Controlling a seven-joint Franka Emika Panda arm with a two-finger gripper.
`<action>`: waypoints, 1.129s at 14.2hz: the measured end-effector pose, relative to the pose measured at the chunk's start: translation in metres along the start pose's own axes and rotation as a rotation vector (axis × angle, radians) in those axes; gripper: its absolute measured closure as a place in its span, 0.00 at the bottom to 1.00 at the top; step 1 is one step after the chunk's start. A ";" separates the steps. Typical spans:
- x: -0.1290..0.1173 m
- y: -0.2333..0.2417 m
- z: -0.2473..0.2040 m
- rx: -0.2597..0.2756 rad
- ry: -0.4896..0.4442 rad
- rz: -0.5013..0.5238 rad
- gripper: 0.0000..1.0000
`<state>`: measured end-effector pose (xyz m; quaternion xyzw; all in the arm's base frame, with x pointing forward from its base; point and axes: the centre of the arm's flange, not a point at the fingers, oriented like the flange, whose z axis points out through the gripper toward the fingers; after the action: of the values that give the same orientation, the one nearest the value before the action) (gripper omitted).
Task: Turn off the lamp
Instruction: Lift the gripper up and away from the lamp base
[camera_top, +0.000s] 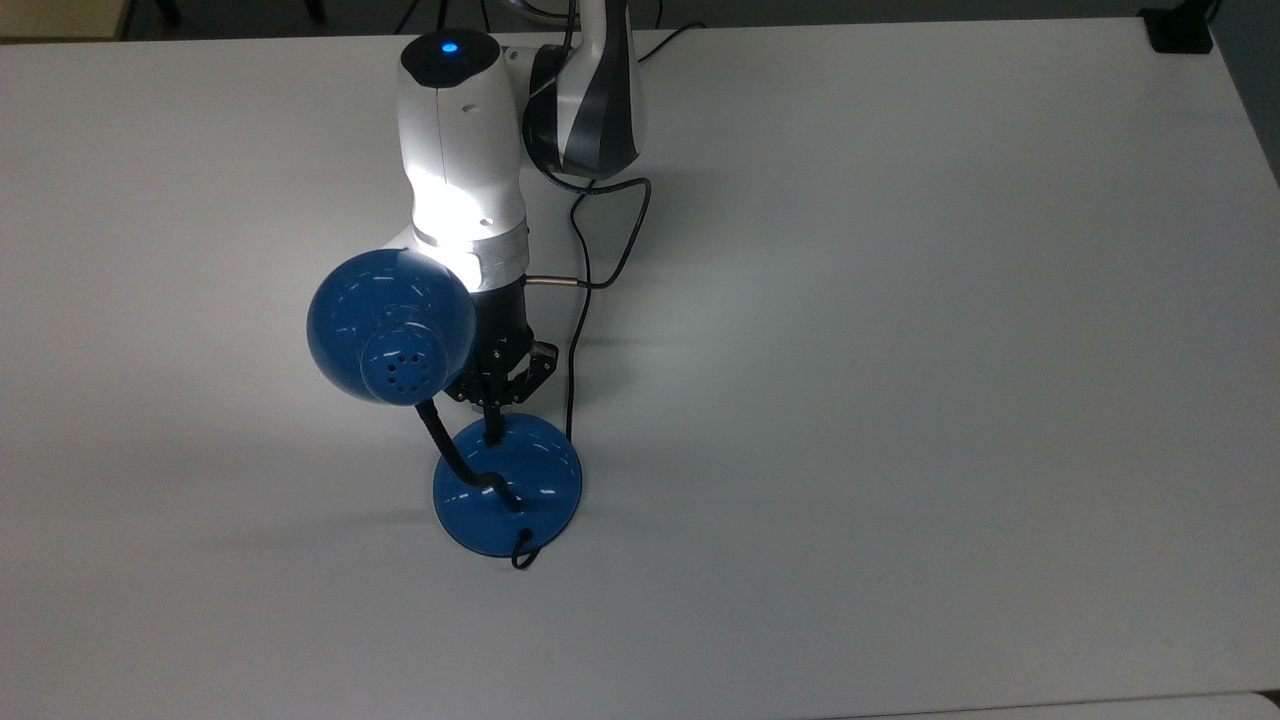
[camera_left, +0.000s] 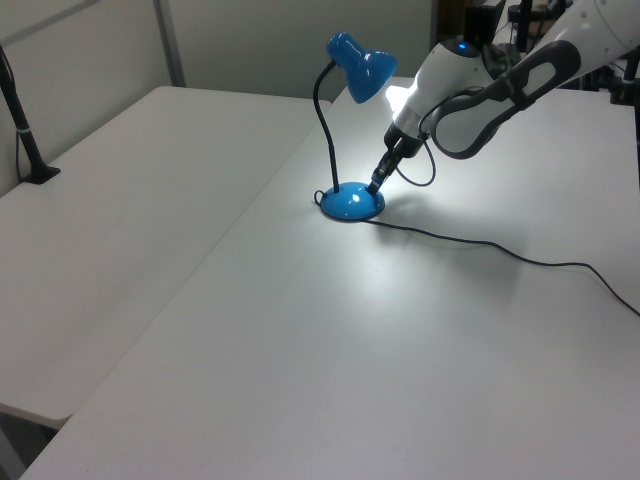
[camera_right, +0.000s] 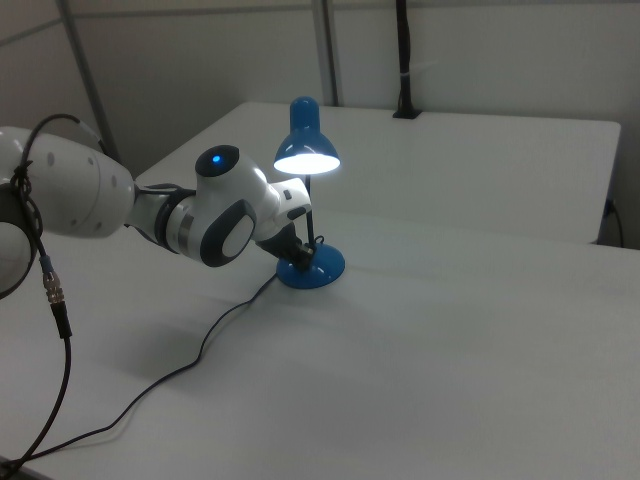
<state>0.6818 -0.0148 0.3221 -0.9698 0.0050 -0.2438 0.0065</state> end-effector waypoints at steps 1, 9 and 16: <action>-0.001 0.000 0.001 0.000 -0.003 0.000 0.99; -0.008 0.003 0.003 -0.003 -0.017 0.004 0.99; -0.037 0.032 -0.020 0.036 -0.325 -0.056 0.97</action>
<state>0.6400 -0.0465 0.3214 -0.9959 -0.0274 -0.0839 0.0180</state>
